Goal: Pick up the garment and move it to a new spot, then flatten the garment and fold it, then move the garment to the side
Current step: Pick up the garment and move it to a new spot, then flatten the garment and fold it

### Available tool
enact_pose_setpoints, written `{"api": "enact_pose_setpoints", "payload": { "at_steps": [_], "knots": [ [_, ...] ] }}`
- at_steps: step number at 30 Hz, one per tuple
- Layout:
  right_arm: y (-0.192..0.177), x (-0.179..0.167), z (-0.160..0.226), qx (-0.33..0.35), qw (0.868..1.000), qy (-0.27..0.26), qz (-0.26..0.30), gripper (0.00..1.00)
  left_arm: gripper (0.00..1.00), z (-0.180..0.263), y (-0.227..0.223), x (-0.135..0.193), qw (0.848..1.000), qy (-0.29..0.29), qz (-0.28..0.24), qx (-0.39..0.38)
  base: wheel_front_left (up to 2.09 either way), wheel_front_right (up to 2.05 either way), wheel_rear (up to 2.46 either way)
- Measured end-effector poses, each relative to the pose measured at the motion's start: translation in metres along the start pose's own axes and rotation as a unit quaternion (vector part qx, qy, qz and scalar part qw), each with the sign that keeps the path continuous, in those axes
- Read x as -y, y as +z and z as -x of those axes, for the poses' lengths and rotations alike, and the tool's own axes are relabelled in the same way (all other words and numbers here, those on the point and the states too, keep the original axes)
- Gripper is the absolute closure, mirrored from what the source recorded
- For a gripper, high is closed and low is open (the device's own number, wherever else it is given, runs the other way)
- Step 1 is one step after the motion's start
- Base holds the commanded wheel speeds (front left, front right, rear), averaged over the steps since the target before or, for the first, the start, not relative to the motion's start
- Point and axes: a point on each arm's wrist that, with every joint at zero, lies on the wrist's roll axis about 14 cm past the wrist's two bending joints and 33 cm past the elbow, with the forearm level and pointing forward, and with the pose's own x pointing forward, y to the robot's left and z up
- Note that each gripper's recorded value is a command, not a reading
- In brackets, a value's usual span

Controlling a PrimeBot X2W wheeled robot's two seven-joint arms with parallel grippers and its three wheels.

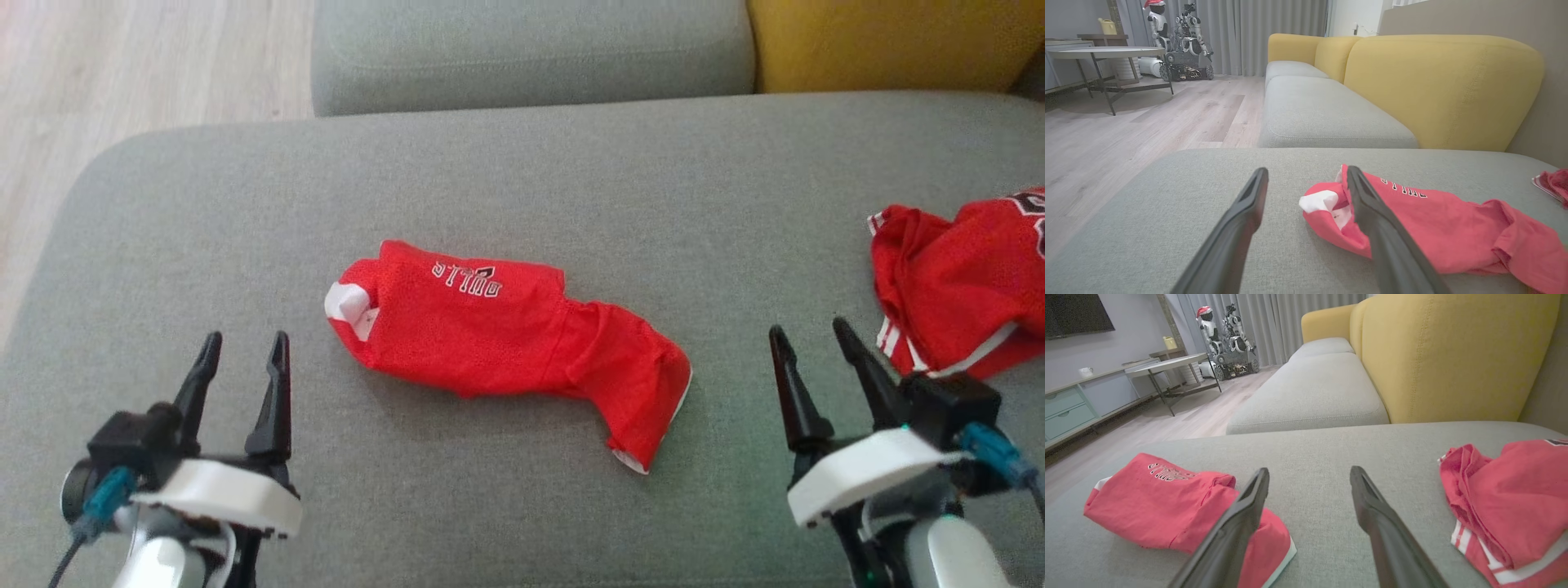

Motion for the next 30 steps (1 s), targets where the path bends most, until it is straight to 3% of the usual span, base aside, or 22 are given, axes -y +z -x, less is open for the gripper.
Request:
{"api": "enact_pose_setpoints", "payload": {
  "at_steps": [10, 30],
  "knots": [
    [-0.006, -0.001, 0.017, -0.009, 1.0, -0.002, -0.001, 0.0, 0.0, 0.025, 0.0, 0.004, 1.0, -0.002, 0.004, -0.01, 0.0, 0.0, 0.0],
    [-0.009, -0.002, 0.021, -0.017, 1.0, -0.003, -0.001, 0.0, 0.0, 0.03, 0.004, 0.008, 1.0, -0.005, 0.003, -0.011, 0.0, 0.0, 0.0]
  ]
}}
